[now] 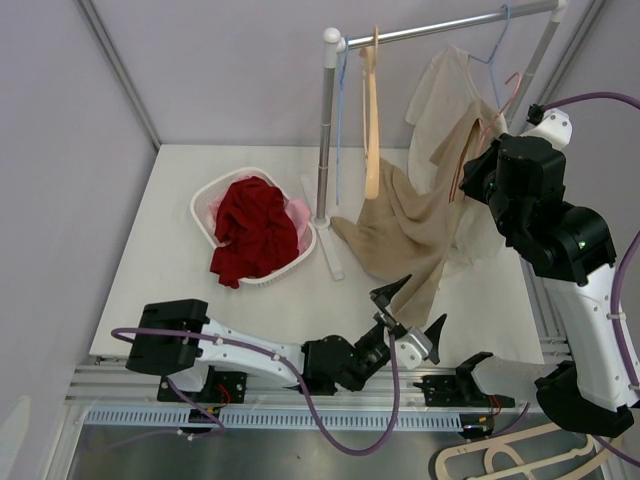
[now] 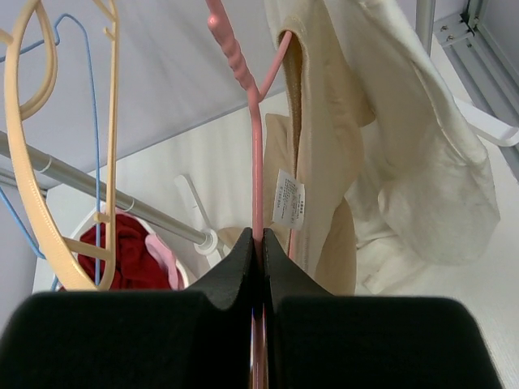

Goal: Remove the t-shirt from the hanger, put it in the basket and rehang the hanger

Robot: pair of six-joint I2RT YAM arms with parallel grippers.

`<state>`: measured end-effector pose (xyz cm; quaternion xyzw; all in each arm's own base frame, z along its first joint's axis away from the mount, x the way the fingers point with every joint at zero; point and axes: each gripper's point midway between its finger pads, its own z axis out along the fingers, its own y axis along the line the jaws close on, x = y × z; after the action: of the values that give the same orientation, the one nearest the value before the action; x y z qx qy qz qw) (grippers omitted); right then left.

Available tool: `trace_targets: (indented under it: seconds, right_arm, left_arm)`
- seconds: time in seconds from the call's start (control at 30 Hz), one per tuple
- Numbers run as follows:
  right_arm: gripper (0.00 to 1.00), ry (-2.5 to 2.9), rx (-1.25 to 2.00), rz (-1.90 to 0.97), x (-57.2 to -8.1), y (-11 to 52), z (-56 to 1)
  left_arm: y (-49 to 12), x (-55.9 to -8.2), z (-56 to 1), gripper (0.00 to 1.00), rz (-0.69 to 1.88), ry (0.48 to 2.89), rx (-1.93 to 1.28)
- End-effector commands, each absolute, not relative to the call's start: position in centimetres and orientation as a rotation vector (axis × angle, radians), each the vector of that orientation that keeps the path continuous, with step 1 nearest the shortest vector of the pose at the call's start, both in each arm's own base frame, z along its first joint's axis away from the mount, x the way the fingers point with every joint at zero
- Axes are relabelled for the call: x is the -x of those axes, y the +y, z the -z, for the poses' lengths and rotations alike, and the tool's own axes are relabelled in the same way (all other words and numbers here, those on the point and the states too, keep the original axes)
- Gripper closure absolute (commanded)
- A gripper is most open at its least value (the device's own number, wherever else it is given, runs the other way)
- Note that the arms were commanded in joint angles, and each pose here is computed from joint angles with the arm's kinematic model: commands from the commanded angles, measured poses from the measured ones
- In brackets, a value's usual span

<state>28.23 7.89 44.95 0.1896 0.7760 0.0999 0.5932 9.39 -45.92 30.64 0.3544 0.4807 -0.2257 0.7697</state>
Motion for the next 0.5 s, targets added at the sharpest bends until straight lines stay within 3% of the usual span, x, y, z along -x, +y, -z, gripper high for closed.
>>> trace_targets:
  seconds: [0.0,0.13,0.2,0.23,0.27,0.33,0.37,0.4,0.47]
  right_arm:
    - [1.00,1.714,-0.470,-0.327,-27.5,7.9,-47.9]
    - [1.00,1.705,-0.461,-0.339,-27.1,7.9,-48.3]
    - [1.00,1.704,-0.458,-0.343,-27.0,7.8,-48.3]
    - [1.00,1.706,-0.456,-0.342,-27.0,7.9,-48.3]
    - [1.00,1.703,-0.453,-0.348,-27.0,7.9,-48.4]
    - [1.00,1.700,-0.448,-0.354,-27.0,8.0,-48.6]
    - [1.00,1.701,-0.443,-0.356,-27.0,8.1,-48.6]
    - [1.00,1.704,-0.435,-0.353,-27.2,8.3,-48.6]
    - [1.00,1.699,-0.428,-0.365,-27.2,8.4,-49.2]
  left_arm:
    - [-47.1,-10.8,-33.7,0.00,0.550,1.040,-0.666]
    - [-47.8,-12.3,-32.9,0.00,0.543,1.079,-0.681]
    - [-48.1,-12.7,-32.4,0.07,0.552,1.097,-0.685]
    - [-48.2,-13.0,-31.9,0.16,0.542,1.106,-0.705]
    - [-48.2,-13.1,-31.5,0.32,0.546,1.107,-0.713]
    - [-48.1,-13.6,-31.1,0.55,0.553,1.131,-0.698]
    - [-47.9,-14.0,-30.9,0.92,0.549,1.152,-0.689]
    - [-47.9,-14.2,-30.5,0.99,0.560,1.176,-0.678]
    - [-47.9,-14.3,-29.7,0.99,0.556,1.194,-0.699]
